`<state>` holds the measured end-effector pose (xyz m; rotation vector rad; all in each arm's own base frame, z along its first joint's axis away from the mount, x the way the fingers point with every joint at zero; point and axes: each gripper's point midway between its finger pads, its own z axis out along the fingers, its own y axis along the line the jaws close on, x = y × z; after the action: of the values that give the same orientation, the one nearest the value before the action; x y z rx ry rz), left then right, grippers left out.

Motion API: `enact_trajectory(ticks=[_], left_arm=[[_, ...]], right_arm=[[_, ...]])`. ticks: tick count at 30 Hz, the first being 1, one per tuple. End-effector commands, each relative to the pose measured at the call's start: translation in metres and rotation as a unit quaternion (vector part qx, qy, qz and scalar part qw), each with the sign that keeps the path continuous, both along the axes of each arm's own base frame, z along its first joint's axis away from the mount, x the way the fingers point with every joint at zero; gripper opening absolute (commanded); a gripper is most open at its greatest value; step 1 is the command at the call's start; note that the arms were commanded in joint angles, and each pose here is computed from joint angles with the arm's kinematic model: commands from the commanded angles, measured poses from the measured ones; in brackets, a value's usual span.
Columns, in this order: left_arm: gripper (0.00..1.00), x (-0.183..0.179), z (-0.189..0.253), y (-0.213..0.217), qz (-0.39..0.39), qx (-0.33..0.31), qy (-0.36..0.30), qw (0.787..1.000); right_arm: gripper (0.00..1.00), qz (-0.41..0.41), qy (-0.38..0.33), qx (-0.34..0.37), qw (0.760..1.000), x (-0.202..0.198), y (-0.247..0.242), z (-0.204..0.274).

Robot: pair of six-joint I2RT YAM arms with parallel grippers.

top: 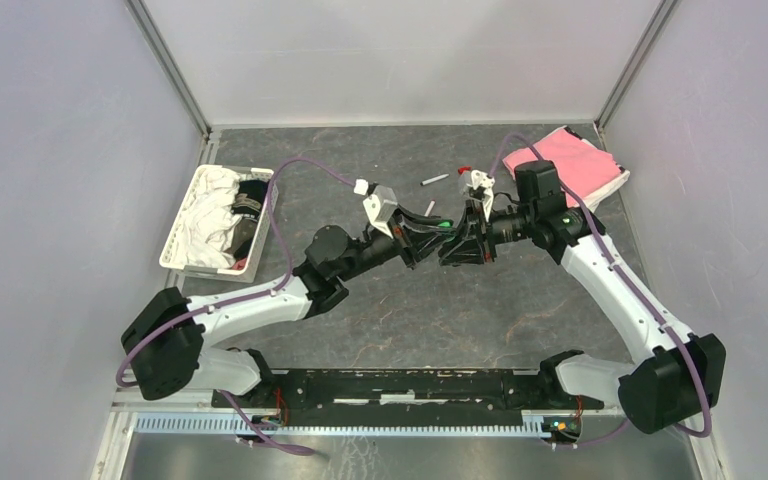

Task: Insert the pens into the pen caps
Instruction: Press the pen cap onto the pen.

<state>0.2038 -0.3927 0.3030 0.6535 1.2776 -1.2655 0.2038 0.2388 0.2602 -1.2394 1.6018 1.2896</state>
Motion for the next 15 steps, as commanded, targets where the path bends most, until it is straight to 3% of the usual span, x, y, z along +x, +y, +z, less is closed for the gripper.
enact_trajectory(ticks=[1, 8, 15], left_arm=[[0.02, -0.200, -0.243, 0.055, -0.315, 0.386, 0.272, 0.823], [0.02, -0.213, -0.235, 0.057, -0.345, 0.342, 0.290, 0.825], [0.02, -0.186, -0.256, 0.058, -0.247, 0.372, 0.256, 0.857]], right_arm=[[0.00, -0.059, -0.248, 0.084, 0.963, 0.052, 0.002, 0.126], [0.00, -0.050, -0.228, 0.125, 0.964, 0.048, -0.006, 0.140], [0.00, -0.040, -0.200, 0.155, 0.967, 0.040, -0.006, 0.150]])
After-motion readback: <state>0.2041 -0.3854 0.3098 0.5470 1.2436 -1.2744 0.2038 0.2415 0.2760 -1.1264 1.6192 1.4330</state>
